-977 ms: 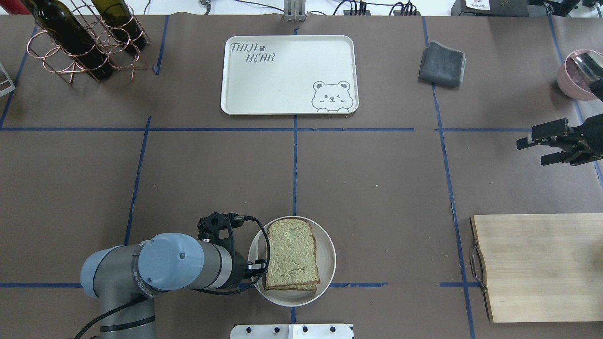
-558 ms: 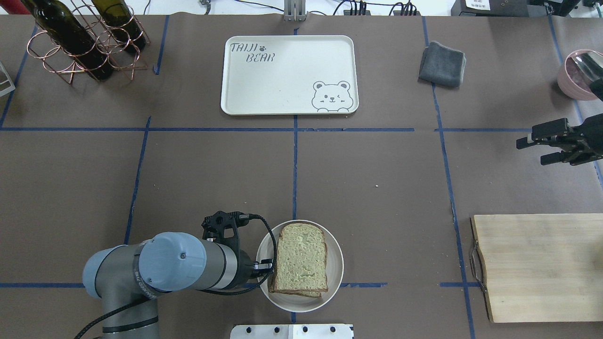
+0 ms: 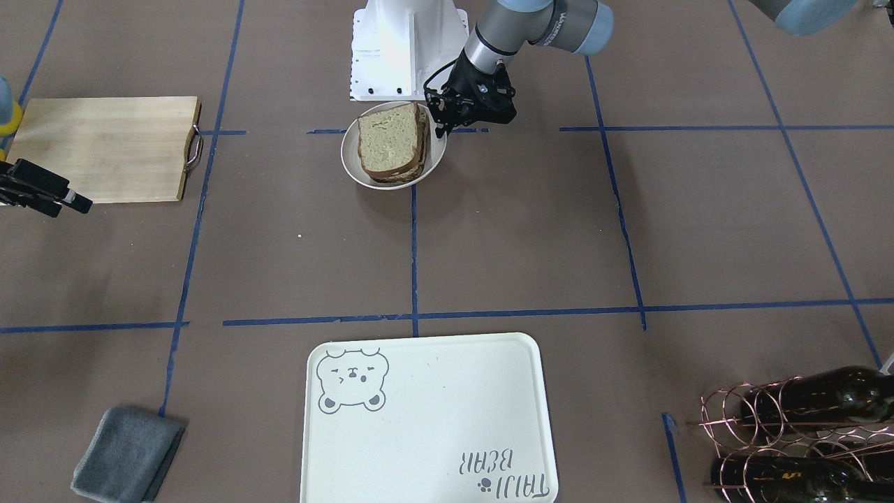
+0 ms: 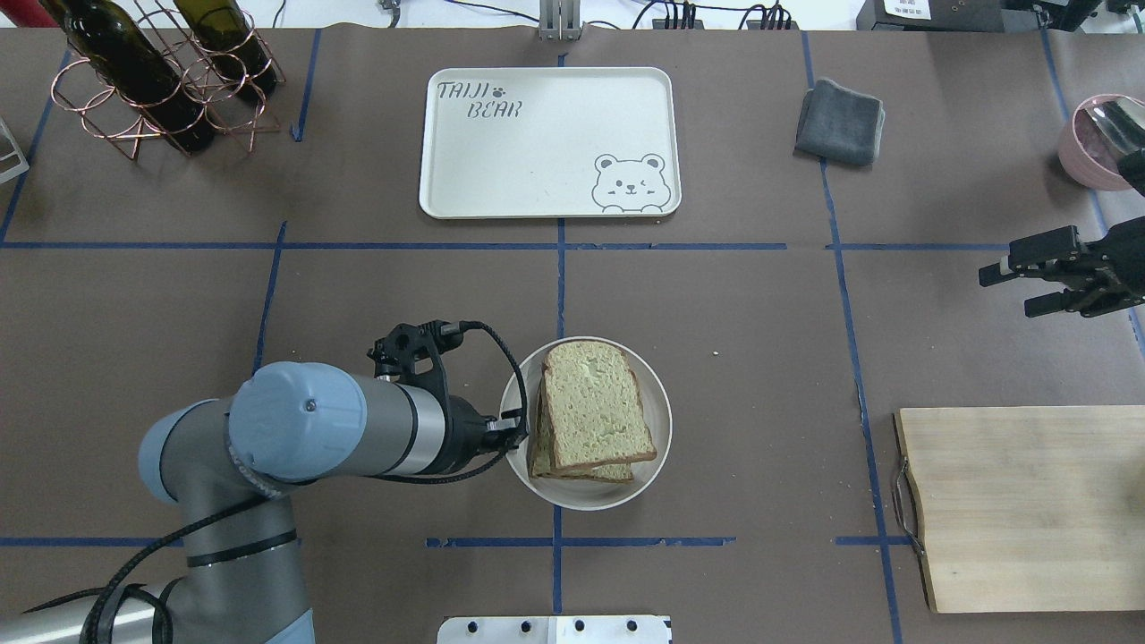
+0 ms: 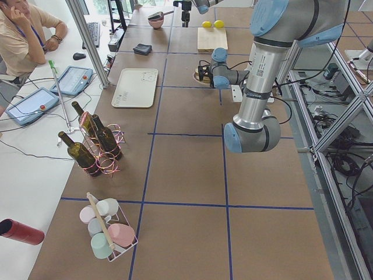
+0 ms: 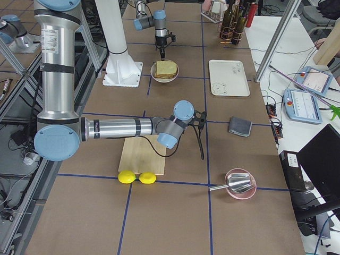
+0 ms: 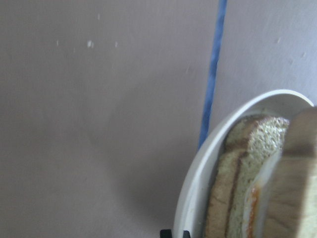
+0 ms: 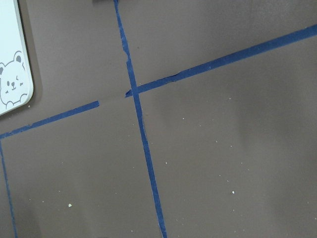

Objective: Make sandwich and place on tray
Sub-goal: 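Carry the plate with the left gripper onto the bear-print tray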

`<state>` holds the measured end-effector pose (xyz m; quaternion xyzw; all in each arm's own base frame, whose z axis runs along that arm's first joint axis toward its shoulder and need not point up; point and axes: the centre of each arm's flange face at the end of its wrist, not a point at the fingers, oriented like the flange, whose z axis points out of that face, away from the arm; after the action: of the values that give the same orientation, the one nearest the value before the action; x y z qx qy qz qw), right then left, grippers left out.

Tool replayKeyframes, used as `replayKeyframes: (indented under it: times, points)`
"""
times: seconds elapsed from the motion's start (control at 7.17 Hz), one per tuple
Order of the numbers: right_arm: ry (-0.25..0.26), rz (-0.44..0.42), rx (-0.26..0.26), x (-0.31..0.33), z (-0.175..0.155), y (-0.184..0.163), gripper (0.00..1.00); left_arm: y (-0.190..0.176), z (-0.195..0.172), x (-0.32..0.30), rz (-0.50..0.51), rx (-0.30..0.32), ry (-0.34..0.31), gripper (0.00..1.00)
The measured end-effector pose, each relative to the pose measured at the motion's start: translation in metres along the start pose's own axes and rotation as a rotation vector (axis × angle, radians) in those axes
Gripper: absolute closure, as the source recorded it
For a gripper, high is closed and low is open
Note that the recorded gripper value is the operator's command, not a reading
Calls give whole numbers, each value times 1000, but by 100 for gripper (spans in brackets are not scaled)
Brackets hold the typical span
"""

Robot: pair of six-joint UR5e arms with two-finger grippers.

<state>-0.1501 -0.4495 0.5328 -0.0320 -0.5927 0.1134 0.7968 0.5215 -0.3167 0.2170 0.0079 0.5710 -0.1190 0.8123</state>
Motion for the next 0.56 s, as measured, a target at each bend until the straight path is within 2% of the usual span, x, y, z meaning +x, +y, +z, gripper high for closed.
replayKeyframes:
  times: [0.28, 0.56]
  points:
    - [-1, -2, 1, -1, 0, 0, 0, -68, 5, 11, -175, 93, 34, 100]
    - [-1, -10, 3, -3, 0, 0, 0, -138, 19, 27, -366, 166, 24, 100]
